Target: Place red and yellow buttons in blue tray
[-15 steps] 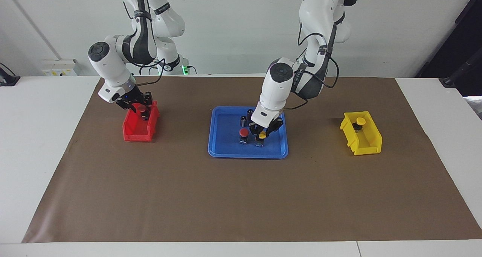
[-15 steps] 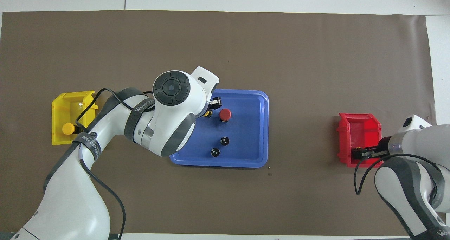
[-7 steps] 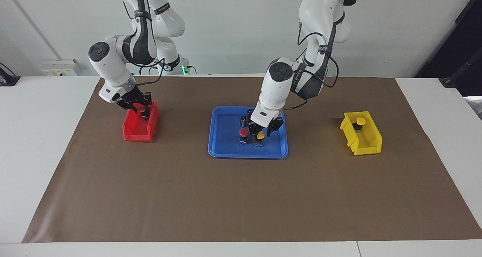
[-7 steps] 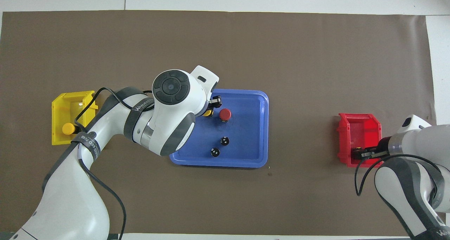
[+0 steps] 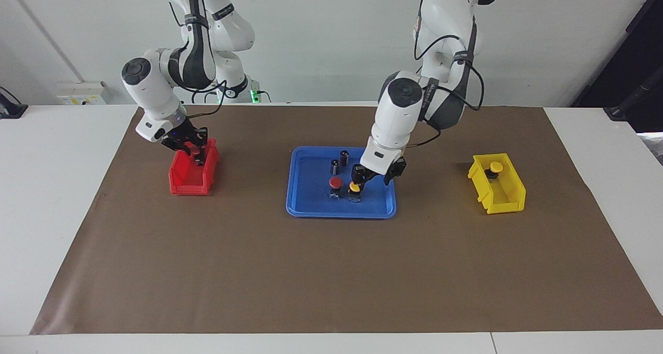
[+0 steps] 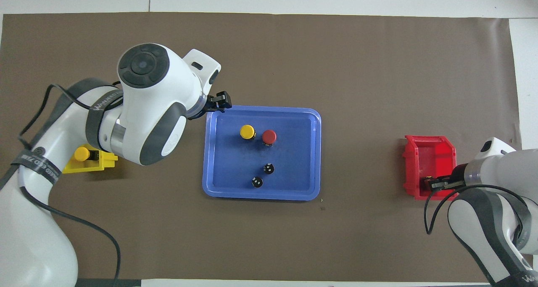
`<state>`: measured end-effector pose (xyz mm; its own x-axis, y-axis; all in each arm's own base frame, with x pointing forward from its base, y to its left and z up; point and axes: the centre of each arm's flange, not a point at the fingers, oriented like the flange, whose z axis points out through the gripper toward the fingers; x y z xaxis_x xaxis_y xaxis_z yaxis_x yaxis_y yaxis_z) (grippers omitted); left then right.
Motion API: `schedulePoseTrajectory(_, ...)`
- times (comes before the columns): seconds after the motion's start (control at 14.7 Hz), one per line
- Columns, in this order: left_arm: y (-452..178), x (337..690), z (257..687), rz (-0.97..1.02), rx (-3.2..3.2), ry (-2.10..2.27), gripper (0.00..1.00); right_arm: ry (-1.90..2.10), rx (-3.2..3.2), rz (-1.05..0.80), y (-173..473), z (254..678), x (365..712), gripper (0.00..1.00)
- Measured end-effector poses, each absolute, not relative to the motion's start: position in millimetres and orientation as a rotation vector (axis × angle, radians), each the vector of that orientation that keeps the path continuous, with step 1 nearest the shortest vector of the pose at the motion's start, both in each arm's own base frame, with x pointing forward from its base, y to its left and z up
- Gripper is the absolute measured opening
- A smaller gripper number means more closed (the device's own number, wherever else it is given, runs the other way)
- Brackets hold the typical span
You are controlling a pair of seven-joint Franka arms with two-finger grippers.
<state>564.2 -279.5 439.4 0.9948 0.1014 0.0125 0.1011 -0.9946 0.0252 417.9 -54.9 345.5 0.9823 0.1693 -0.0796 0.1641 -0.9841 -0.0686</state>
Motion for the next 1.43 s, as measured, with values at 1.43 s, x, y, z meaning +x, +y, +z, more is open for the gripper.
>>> schedulePoseTrajectory(1.43, -49.1, 536.8, 606.4, -0.144, 3.113, -0.208, 1.00, -0.002, -3.090, -0.022, 256.1, 473.7, 569.6, 0.42)
